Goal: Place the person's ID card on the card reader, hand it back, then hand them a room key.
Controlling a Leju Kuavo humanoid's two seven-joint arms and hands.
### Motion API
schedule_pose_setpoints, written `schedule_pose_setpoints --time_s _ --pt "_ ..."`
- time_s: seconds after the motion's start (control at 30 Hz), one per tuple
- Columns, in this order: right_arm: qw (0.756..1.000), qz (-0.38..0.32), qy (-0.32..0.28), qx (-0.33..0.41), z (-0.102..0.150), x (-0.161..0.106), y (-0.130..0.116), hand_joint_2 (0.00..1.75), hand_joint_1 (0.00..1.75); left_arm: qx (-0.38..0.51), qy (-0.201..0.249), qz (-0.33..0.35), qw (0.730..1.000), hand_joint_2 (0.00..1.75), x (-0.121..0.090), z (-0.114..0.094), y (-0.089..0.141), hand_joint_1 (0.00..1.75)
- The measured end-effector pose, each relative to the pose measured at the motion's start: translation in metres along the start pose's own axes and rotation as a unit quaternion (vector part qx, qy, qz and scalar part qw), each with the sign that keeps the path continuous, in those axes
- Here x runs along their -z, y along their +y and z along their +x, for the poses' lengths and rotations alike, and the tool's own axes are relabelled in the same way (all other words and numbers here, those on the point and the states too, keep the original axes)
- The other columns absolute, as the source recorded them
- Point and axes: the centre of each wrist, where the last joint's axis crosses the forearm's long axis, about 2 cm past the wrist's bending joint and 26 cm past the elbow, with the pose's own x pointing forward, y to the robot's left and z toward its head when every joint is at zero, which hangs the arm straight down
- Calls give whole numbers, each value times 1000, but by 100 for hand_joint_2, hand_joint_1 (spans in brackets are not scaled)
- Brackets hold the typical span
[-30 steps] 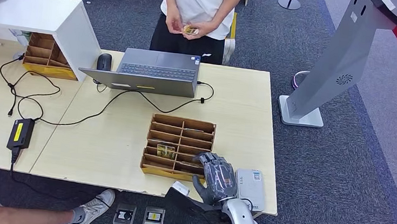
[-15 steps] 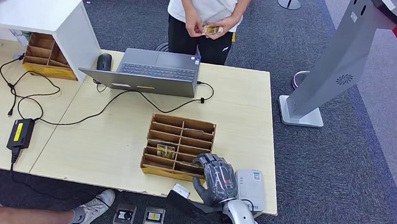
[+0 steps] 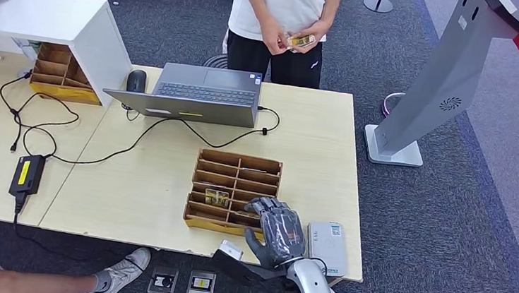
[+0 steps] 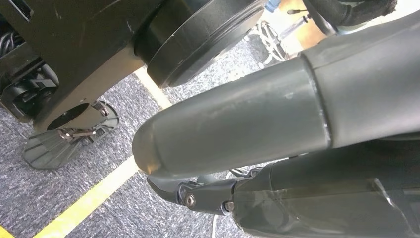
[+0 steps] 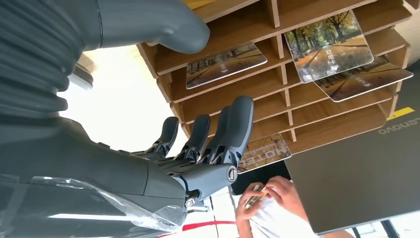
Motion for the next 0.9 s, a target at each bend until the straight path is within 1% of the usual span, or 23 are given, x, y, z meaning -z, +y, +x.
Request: schedule_pose_setpoints --time_s 0.9 --pt "1000 -4 2 12 4 5 2 175 72 6 5 0 1000 0 0 1 0 0"
